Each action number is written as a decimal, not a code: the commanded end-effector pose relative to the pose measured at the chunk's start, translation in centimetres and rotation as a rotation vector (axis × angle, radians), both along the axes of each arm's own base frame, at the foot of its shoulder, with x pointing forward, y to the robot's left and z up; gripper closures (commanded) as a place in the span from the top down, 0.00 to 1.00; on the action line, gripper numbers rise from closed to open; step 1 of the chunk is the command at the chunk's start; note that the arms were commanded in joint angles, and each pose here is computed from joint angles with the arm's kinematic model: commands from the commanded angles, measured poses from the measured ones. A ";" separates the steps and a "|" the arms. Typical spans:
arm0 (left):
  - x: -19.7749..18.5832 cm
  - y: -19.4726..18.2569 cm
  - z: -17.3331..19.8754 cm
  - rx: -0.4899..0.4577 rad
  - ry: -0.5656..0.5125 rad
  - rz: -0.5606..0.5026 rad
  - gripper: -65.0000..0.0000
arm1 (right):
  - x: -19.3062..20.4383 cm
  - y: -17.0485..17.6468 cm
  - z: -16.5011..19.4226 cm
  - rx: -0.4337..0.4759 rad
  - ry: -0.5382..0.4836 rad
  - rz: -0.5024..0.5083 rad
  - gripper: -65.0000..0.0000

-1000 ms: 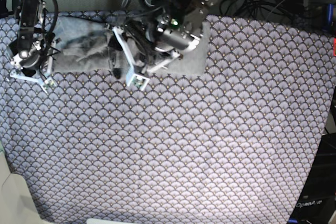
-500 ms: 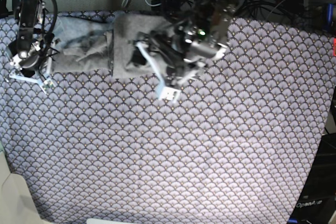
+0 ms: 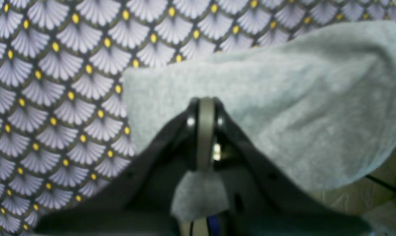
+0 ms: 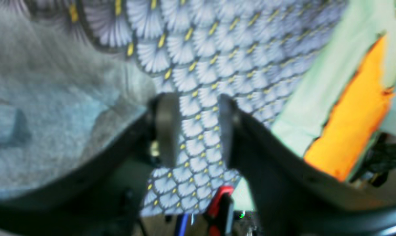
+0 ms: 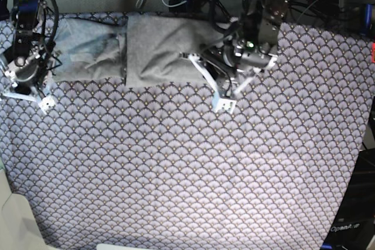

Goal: Fold the T-shirt properly

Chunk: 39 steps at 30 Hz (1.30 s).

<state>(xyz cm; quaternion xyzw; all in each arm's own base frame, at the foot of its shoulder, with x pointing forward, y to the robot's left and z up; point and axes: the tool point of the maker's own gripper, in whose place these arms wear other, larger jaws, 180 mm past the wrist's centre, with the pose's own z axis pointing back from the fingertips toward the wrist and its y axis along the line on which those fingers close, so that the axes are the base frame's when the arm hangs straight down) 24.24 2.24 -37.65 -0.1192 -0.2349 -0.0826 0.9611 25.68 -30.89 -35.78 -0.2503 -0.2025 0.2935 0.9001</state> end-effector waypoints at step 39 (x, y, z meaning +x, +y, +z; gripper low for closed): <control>1.8 1.4 -2.4 0.047 0.002 0.015 0.00 | -4.4 -1.2 -2.3 0.773 0.041 -0.395 0.56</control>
